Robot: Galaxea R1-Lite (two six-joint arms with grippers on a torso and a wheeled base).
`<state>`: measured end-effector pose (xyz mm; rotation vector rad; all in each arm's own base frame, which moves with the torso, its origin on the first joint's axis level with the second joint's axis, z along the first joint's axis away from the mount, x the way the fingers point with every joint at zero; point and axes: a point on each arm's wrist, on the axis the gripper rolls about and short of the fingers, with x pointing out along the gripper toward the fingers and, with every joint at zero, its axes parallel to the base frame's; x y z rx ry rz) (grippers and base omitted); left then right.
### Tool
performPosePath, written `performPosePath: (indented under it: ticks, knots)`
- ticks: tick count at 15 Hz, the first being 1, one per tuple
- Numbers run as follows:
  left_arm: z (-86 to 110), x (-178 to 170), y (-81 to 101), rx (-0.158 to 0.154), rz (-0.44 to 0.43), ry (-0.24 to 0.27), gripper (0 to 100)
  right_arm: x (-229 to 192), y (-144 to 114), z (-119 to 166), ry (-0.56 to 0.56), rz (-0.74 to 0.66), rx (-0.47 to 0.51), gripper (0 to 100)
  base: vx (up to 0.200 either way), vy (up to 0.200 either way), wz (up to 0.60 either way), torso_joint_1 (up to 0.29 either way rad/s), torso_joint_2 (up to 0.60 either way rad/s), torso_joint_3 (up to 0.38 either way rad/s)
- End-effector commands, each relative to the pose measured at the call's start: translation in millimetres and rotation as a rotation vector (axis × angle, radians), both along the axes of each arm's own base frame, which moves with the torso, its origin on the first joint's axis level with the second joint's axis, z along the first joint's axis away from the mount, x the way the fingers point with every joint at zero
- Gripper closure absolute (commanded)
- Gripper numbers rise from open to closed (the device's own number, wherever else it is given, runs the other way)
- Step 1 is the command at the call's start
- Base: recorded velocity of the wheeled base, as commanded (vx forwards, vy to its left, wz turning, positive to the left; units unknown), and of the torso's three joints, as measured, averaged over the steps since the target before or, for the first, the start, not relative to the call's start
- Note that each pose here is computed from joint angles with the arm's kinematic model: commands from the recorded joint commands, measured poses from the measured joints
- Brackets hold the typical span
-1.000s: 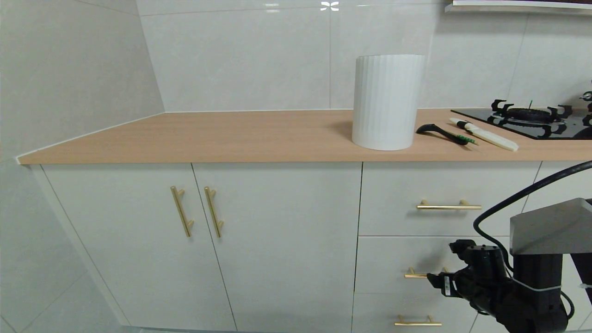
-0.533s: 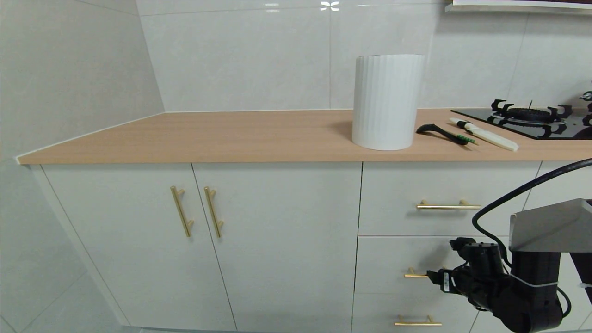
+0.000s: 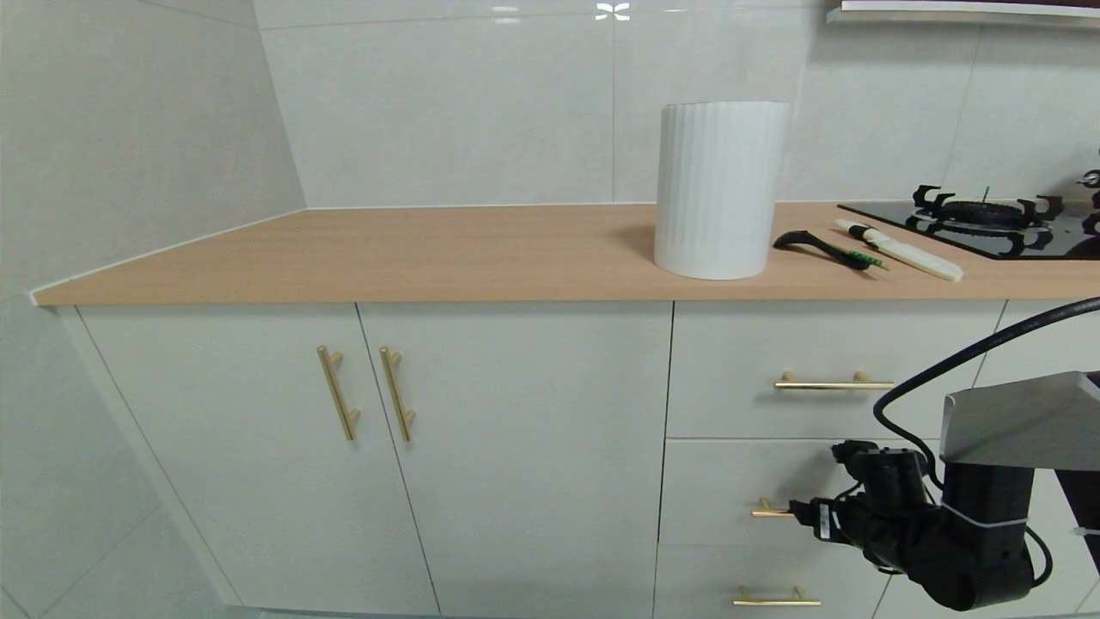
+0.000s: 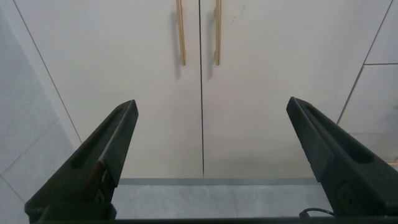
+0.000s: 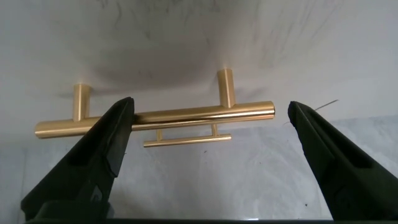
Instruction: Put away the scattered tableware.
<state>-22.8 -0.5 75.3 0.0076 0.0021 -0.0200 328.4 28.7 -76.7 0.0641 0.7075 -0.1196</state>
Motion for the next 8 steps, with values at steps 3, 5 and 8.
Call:
performPosePath:
  ticks: [3,5,8]
  knots:
    - [0.0,0.0,0.0,0.000,0.000,-0.001,0,0.6,0.6,-1.2,0.004,0.001,-0.001,0,0.000,0.000,0.00,0.000,0.00,0.000]
    - [0.0,0.0,0.0,0.000,0.000,-0.001,0,0.1,0.5,-1.4,0.008,0.001,-0.002,0,0.000,0.000,0.00,0.000,0.00,0.000]
    - [0.0,0.0,0.0,0.000,0.000,-0.001,0,-3.3,0.2,-2.0,0.046,0.003,-0.007,0,0.000,0.000,0.00,0.000,0.00,0.000]
